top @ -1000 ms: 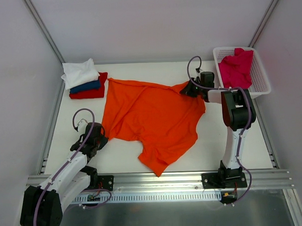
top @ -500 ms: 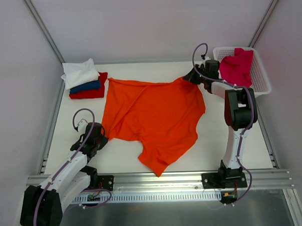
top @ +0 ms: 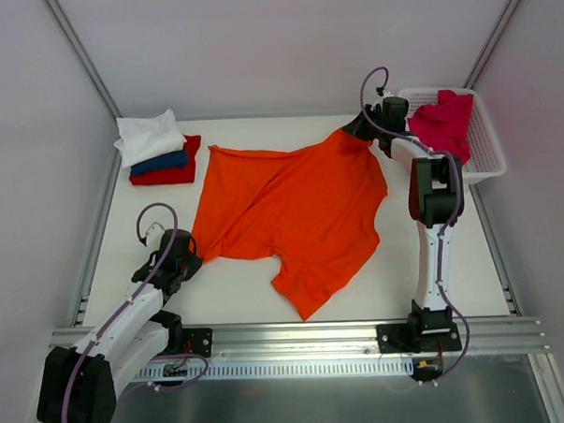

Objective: Fold and stack the t-shirts
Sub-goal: Flatten out the tshirt

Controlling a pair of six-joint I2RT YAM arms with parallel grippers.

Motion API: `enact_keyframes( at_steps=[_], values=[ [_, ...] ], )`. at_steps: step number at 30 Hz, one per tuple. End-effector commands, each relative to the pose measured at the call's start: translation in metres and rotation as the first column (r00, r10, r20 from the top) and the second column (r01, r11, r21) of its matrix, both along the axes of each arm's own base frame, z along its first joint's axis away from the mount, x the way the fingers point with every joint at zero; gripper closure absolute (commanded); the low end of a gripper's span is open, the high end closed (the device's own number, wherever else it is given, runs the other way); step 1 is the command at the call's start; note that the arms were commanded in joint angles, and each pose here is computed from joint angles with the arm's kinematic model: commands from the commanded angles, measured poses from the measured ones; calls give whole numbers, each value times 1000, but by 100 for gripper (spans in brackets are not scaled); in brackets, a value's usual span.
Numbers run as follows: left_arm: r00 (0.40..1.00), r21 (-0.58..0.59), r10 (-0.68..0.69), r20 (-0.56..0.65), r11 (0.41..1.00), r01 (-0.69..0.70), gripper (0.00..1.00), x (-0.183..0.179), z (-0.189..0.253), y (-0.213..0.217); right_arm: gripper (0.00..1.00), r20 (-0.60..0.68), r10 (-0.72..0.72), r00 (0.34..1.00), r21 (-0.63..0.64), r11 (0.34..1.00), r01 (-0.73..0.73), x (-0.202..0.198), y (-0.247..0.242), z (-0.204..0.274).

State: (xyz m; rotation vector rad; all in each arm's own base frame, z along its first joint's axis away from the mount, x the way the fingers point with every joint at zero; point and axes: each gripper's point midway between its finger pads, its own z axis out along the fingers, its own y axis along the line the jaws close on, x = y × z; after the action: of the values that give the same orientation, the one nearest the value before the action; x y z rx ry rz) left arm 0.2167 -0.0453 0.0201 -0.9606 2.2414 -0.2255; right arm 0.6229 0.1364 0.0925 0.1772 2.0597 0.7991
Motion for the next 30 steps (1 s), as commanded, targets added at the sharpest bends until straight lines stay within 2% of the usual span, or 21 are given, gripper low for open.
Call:
enact_keyframes(
  at_steps=[1, 14, 30],
  values=[
    [1000, 29, 0, -18, 1000, 1, 100, -5, -2, 4, 100, 41, 2, 999, 14, 1000, -3, 16, 0, 13],
    [1000, 10, -9, -25, 1000, 10, 100, -14, -7, -1, 100, 92, -9, 996, 34, 999, 6, 53, 4, 15],
    [999, 0, 10, -36, 1000, -10, 100, -26, -9, 1, 100, 145, -50, 988, 62, 997, 41, 81, 1, 19]
  ],
)
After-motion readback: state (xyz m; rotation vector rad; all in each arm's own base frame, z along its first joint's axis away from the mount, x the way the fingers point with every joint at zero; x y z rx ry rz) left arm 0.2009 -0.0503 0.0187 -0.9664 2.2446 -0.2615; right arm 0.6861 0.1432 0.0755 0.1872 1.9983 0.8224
